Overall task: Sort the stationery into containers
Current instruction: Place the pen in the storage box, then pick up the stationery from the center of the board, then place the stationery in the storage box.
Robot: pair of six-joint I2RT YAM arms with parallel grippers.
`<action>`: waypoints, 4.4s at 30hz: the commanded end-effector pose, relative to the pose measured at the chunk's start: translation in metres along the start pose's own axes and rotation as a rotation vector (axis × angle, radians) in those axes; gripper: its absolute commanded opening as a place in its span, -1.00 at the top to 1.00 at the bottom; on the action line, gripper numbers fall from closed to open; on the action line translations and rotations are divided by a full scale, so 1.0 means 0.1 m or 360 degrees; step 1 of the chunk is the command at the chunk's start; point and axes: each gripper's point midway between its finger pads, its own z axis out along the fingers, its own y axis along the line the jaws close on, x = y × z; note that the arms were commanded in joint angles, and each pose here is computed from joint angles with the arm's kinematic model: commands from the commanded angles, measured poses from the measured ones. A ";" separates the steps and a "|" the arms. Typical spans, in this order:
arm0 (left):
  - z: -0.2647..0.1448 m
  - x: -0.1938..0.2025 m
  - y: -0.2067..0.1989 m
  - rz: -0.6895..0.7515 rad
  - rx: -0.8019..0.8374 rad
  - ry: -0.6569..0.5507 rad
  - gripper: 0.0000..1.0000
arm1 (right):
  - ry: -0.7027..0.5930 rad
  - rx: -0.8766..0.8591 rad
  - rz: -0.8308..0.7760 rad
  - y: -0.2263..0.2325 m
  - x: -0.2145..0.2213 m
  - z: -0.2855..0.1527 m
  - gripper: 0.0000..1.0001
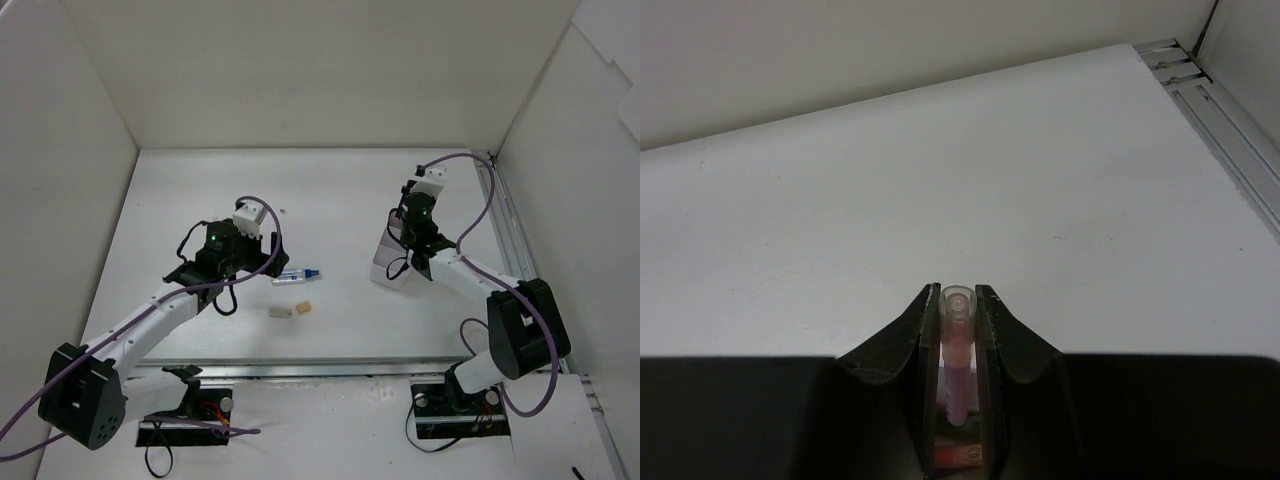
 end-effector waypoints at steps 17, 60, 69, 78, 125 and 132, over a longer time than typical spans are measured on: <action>0.07 -0.05 -0.05 -0.0148 0.0079 -0.0024 -0.99 | -0.0186 -0.0435 0.0316 0.24 -0.80 -0.85 -0.96; -0.89 0.22 0.43 -0.0683 -0.0597 -0.0020 -0.99 | 0.0905 -0.1208 -0.0705 2.14 1.90 -2.27 -0.65; -0.89 0.24 0.43 -0.0667 -0.0592 -0.0004 -0.99 | 0.0985 -0.1220 -0.0743 2.18 2.13 -2.30 -0.21; -0.85 0.29 0.41 -0.0650 -0.0571 0.0029 -0.99 | 0.0789 -0.1152 -0.0567 2.09 1.66 -2.26 0.69; -0.43 0.64 -0.27 -0.0444 -0.0083 0.0314 -0.99 | 0.0383 0.0421 0.0040 0.04 0.58 -0.92 -0.07; -0.35 0.88 -0.23 -0.0455 -0.0197 0.0444 -0.99 | 0.0422 0.0210 0.0115 0.16 0.42 -1.10 -0.95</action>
